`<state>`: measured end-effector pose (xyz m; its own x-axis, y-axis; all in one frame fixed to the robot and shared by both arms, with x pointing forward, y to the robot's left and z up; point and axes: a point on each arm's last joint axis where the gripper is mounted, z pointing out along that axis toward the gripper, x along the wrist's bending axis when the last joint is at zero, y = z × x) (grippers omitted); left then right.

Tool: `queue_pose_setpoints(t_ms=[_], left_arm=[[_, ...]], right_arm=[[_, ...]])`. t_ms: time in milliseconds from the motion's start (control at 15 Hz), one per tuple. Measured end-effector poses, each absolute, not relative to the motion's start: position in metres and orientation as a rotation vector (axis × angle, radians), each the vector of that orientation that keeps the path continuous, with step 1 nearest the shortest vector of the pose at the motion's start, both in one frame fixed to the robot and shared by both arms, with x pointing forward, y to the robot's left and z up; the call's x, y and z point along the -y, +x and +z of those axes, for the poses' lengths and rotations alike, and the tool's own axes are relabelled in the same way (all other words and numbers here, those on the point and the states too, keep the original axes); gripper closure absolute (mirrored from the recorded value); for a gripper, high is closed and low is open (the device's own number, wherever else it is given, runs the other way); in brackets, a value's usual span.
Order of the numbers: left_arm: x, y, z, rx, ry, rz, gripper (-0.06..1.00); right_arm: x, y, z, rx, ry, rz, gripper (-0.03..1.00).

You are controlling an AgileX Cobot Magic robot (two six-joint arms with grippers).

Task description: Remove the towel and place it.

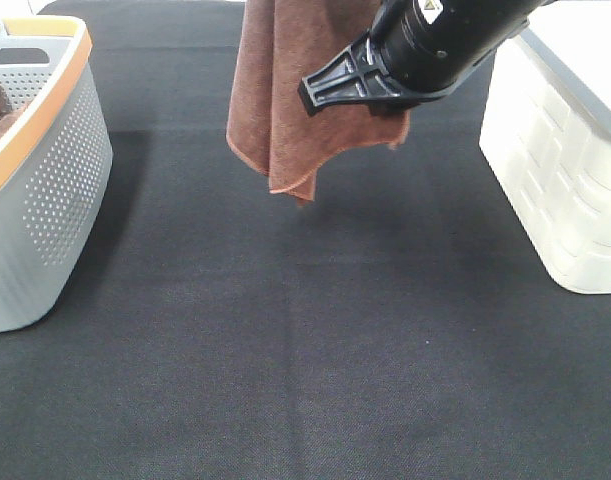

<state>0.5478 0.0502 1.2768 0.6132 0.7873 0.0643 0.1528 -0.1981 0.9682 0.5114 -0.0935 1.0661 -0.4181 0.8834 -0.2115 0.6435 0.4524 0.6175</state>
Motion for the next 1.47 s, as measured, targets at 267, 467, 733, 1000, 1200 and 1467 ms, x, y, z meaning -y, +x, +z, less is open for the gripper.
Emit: queue_pose_setpoints(t_ms=[267, 467, 733, 1000, 1200, 1467], left_arm=[[-0.06, 0.555, 1.27, -0.823, 1.781, 0.821, 0.94], [-0.086, 0.568, 1.251, -1.026, 1.927, 0.83, 0.94], [-0.111, 0.571, 1.236, -1.216, 2.073, 0.791, 0.94], [-0.109, 0.568, 1.233, -1.231, 2.093, 0.723, 0.94], [-0.106, 0.566, 1.232, -1.226, 2.088, 0.668, 0.94], [-0.102, 0.57, 1.199, -1.272, 2.193, 0.604, 0.94]], right_arm=[[0.098, 0.508, 1.07, -2.195, 1.282, 0.579, 0.97], [0.107, 0.495, 1.094, -2.182, 1.261, 0.662, 0.97], [0.091, 0.478, 1.09, -2.514, 0.984, 0.721, 0.97], [0.098, 0.465, 1.08, -2.666, 1.071, 0.533, 0.97], [0.111, 0.467, 1.078, -2.608, 1.177, 0.382, 0.97], [0.147, 0.497, 1.079, -2.437, 1.397, 0.401, 0.97]])
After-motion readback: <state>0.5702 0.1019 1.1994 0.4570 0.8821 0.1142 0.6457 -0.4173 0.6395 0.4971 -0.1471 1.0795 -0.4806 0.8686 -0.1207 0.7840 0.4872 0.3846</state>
